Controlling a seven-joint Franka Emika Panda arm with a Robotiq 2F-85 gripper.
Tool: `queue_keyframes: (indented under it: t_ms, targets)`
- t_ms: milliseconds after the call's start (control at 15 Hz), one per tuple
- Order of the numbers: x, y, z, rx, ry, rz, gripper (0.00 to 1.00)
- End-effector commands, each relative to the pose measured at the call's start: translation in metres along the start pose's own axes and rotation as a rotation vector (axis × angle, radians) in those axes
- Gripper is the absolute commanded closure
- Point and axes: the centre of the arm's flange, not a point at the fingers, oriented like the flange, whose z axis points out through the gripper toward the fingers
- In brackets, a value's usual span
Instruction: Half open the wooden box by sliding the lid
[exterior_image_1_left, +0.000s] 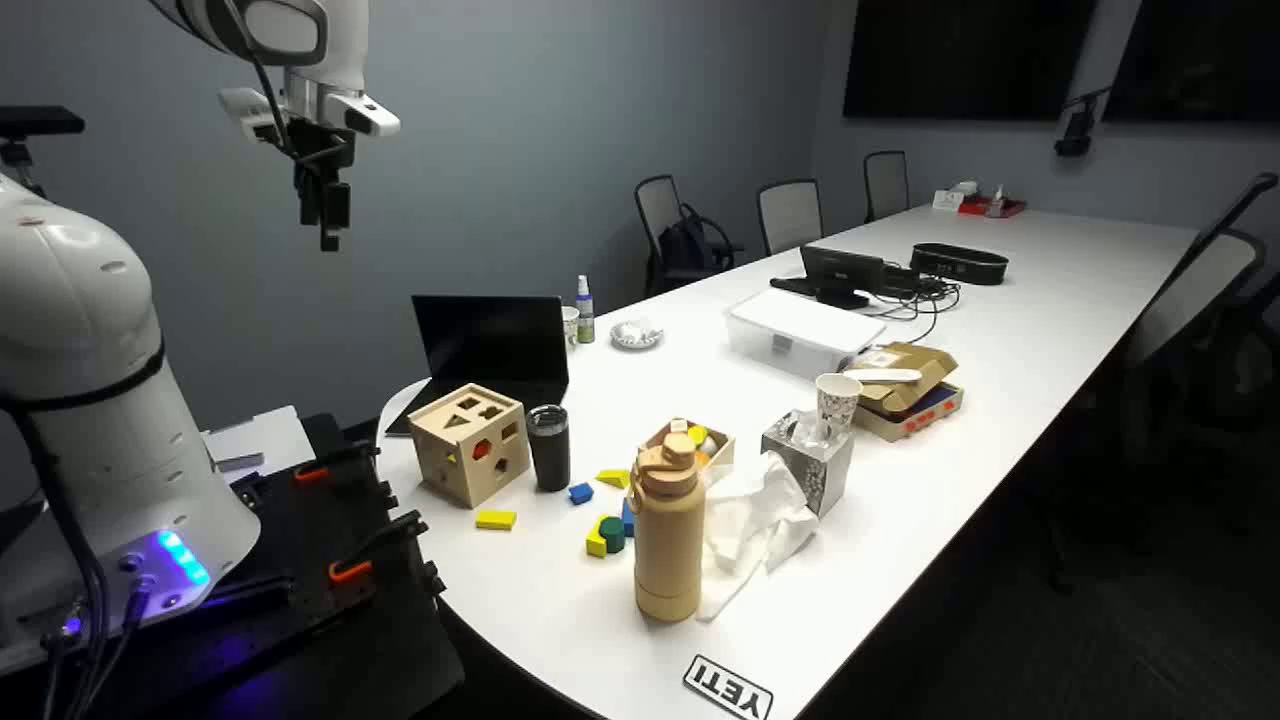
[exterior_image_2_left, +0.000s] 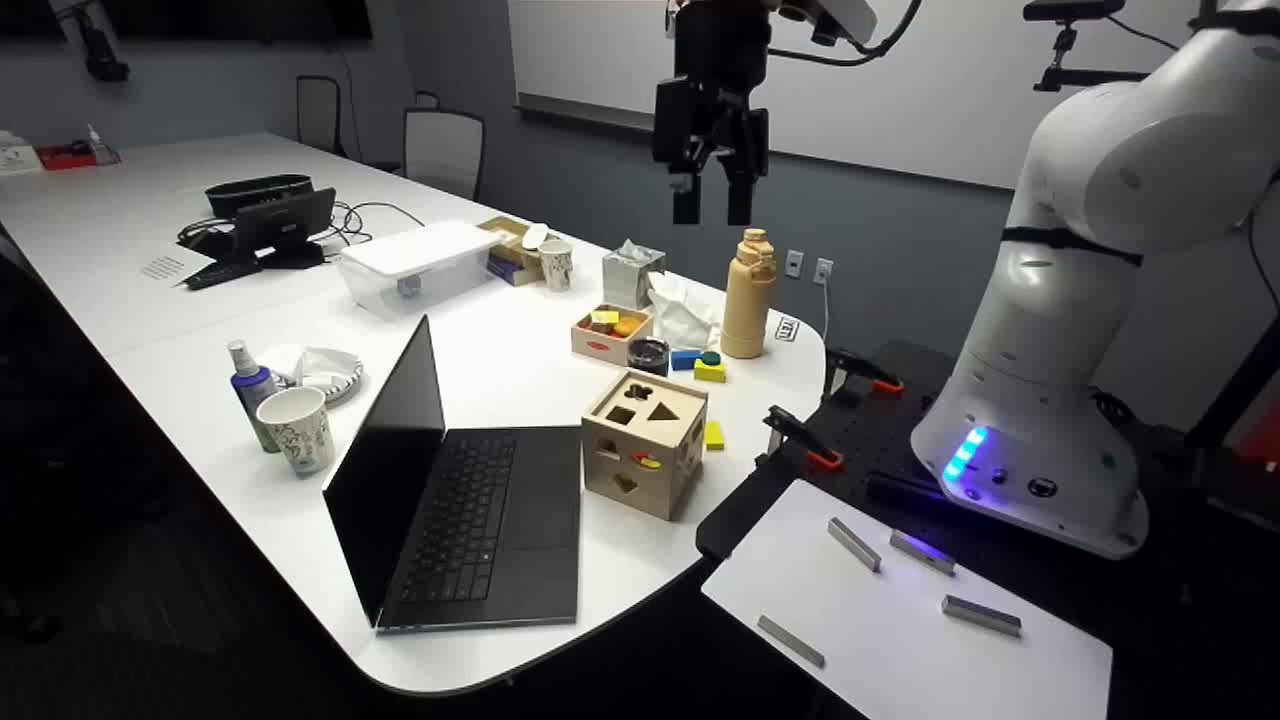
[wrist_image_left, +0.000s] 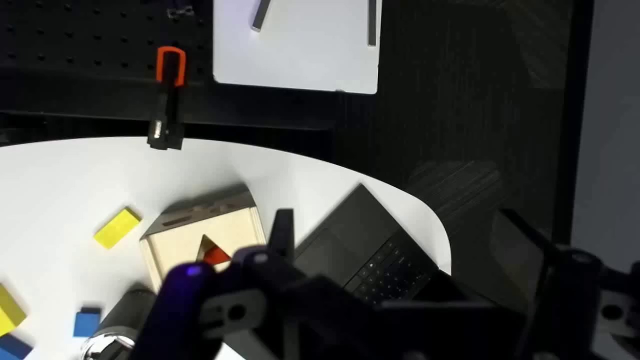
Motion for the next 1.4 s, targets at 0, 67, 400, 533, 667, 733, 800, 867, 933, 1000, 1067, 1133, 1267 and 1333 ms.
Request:
queue_keyframes:
  t_ms: [0, 67, 400, 533, 667, 733, 800, 867, 933, 1000, 1067, 1133, 1267, 1333]
  targets:
    - [0.000, 0.000, 0.000, 0.000, 0.000, 0.000, 0.00]
    - [0.009, 0.005, 0.003, -0.004, -0.002, 0.005, 0.00]
    - [0.063, 0.051, 0.046, -0.062, -0.030, 0.031, 0.00]
    - [0.085, 0.067, 0.072, -0.078, -0.059, 0.037, 0.00]
    - [0.103, 0.081, 0.102, -0.085, -0.095, 0.026, 0.00]
    - [0.111, 0.087, 0.118, -0.087, -0.107, 0.015, 0.00]
    - [0.116, 0.090, 0.131, -0.095, -0.114, 0.011, 0.00]
    - [0.122, 0.093, 0.146, -0.101, -0.117, 0.001, 0.00]
    - [0.129, 0.095, 0.159, -0.109, -0.116, -0.006, 0.00]
    - [0.134, 0.097, 0.169, -0.117, -0.115, -0.012, 0.00]
    - [0.139, 0.099, 0.180, -0.126, -0.112, -0.012, 0.00]
    - [0.144, 0.099, 0.189, -0.129, -0.108, -0.020, 0.00]
    - [0.152, 0.100, 0.203, -0.144, -0.084, -0.026, 0.00]
    - [0.156, 0.101, 0.209, -0.150, -0.068, -0.030, 0.00]
